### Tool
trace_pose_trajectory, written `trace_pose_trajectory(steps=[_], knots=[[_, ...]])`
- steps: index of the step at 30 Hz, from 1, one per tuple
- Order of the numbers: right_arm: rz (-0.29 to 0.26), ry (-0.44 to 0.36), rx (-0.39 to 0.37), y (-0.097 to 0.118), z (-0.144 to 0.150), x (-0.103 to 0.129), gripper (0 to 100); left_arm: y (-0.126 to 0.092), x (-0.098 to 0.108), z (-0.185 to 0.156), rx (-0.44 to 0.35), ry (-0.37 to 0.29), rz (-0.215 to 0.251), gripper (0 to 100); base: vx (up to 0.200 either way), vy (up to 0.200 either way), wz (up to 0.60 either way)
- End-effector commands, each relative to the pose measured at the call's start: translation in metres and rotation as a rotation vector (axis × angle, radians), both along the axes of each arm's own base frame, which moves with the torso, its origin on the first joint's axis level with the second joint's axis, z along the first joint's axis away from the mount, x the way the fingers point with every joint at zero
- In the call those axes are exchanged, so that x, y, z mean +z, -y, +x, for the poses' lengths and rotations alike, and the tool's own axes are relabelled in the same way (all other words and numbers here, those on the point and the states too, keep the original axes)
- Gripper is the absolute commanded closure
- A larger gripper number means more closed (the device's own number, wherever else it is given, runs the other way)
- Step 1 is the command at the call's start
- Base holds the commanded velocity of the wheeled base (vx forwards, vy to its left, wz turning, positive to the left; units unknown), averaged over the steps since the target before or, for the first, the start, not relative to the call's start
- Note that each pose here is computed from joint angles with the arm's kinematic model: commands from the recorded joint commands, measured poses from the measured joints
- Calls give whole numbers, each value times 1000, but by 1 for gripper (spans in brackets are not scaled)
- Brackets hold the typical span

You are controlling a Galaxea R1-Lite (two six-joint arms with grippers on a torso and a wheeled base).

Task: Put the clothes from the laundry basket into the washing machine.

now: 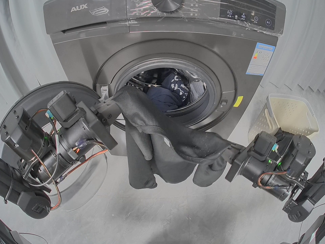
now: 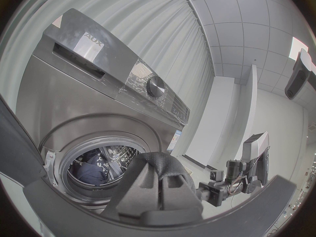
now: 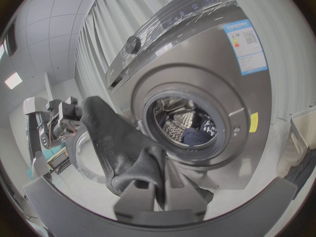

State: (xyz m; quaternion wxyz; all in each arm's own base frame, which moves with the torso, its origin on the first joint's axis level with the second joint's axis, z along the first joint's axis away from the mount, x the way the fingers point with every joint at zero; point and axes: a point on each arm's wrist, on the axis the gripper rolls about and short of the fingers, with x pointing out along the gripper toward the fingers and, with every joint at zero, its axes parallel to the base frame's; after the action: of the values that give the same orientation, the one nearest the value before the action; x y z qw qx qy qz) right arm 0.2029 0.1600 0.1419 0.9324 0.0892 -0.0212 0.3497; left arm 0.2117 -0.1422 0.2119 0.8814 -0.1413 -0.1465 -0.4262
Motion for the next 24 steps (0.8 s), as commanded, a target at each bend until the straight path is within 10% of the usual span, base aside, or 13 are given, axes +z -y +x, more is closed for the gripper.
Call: trace_pose_trajectory(steps=[1,10,24], knots=[[-53,-62,59,-10,-12,-18,0,3,-1,0,-5,-2,0,100,0,0,0],[-223,-241,169,-9,-50,-64,0,13,1,-8,-50,5,-2,100,0,0,0],[-126,-212,111,-27,-14,-58,0,17,2,-15,-72,29,11,100,0,0,0]])
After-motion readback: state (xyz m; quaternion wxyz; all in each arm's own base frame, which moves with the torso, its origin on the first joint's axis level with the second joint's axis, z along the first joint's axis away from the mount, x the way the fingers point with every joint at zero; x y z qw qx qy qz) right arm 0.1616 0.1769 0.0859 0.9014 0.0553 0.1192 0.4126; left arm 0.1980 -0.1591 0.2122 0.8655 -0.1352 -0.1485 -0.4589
